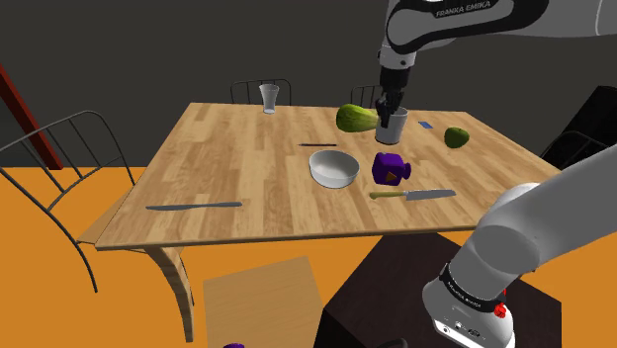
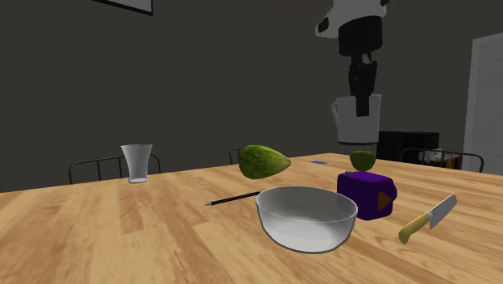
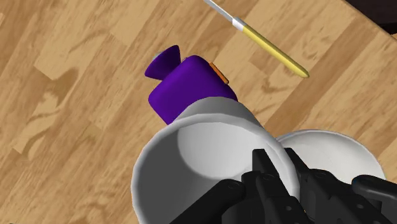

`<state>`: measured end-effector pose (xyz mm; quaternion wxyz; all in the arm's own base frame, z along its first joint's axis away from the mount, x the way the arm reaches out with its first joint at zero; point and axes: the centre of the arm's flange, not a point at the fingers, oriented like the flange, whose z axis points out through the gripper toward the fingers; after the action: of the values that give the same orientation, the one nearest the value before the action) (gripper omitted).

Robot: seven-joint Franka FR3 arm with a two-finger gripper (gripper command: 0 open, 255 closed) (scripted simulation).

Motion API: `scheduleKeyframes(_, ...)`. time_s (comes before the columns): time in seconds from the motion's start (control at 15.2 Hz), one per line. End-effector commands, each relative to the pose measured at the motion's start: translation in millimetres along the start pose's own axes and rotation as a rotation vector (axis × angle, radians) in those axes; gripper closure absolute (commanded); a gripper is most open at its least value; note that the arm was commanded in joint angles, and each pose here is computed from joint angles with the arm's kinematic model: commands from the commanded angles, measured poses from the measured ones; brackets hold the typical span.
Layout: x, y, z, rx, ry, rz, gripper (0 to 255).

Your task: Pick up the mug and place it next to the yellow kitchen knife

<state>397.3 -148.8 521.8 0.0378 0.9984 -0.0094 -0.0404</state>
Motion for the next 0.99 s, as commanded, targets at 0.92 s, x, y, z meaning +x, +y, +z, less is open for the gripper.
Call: scheduleKeyframes(0.92,-150.6,146.1,21.9,0.0,0.0,-0.002,255)
